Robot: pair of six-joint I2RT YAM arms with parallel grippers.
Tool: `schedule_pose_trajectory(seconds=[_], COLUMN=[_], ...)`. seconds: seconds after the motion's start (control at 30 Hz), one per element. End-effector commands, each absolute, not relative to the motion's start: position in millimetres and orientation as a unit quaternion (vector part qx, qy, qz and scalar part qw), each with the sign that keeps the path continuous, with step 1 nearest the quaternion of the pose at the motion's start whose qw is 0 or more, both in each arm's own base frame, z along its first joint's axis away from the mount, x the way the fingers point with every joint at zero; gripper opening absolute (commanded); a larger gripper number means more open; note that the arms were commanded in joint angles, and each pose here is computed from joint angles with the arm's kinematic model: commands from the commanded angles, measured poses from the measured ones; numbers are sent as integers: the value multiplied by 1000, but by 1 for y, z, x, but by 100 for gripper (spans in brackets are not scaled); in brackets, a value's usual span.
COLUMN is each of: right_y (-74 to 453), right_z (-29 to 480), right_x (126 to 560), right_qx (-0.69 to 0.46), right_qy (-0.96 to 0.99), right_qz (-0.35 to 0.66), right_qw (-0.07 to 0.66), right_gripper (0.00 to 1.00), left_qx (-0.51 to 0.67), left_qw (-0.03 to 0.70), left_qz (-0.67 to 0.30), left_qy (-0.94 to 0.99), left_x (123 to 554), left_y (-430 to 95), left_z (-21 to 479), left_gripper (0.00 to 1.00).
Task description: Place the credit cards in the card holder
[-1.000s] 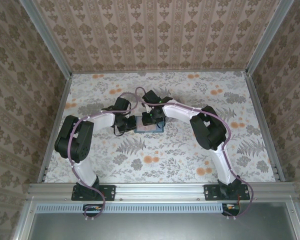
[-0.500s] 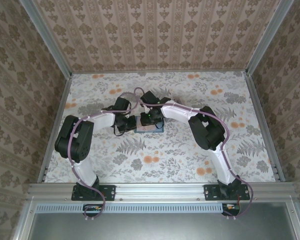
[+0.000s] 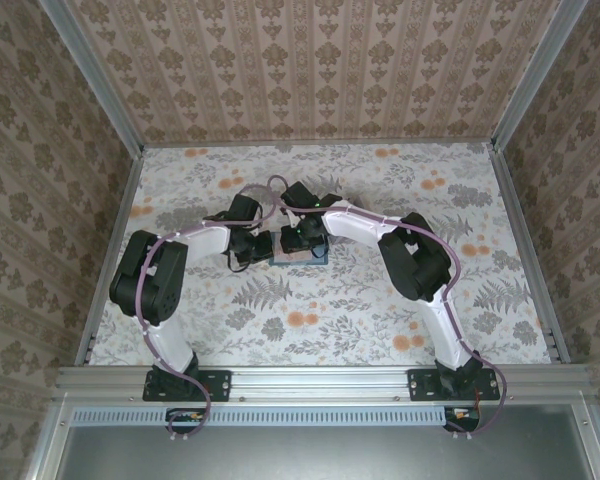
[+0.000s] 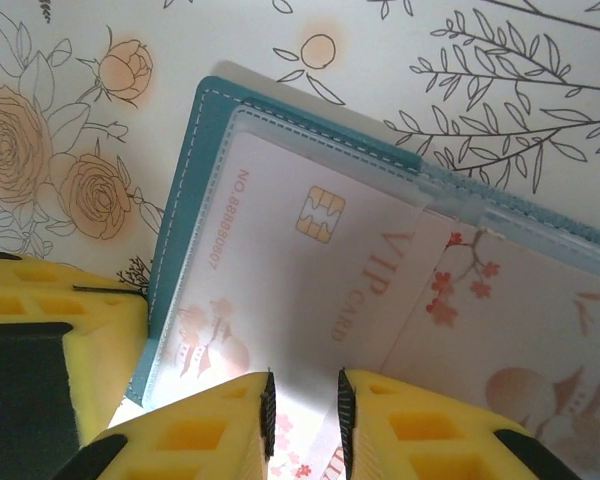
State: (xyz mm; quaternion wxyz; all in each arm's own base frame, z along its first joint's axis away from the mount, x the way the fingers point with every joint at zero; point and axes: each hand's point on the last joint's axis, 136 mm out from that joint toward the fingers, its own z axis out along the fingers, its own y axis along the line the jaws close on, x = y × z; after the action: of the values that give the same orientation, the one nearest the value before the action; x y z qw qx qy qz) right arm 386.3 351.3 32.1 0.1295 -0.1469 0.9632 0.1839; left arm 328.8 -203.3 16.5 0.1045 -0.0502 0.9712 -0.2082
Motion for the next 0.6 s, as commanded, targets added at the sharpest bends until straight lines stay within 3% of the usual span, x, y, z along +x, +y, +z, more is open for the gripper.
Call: schedule_pose_trajectory(seconds=[0.0,0.57], right_y=[329,294], right_z=[32,54], right_x=[380,376], right_qx=[-147,-116], right_qy=[971,972], right_qz=[143,160], right_qw=[124,125], right_gripper=[26,27], left_qx=[-50,-45], left_qw=[28,29], left_qz=[-172,-178], left_qy=[983,983], left_x=[289,293], left_y=[-196,-199], left_z=[-35,-32], left_gripper=[6,6])
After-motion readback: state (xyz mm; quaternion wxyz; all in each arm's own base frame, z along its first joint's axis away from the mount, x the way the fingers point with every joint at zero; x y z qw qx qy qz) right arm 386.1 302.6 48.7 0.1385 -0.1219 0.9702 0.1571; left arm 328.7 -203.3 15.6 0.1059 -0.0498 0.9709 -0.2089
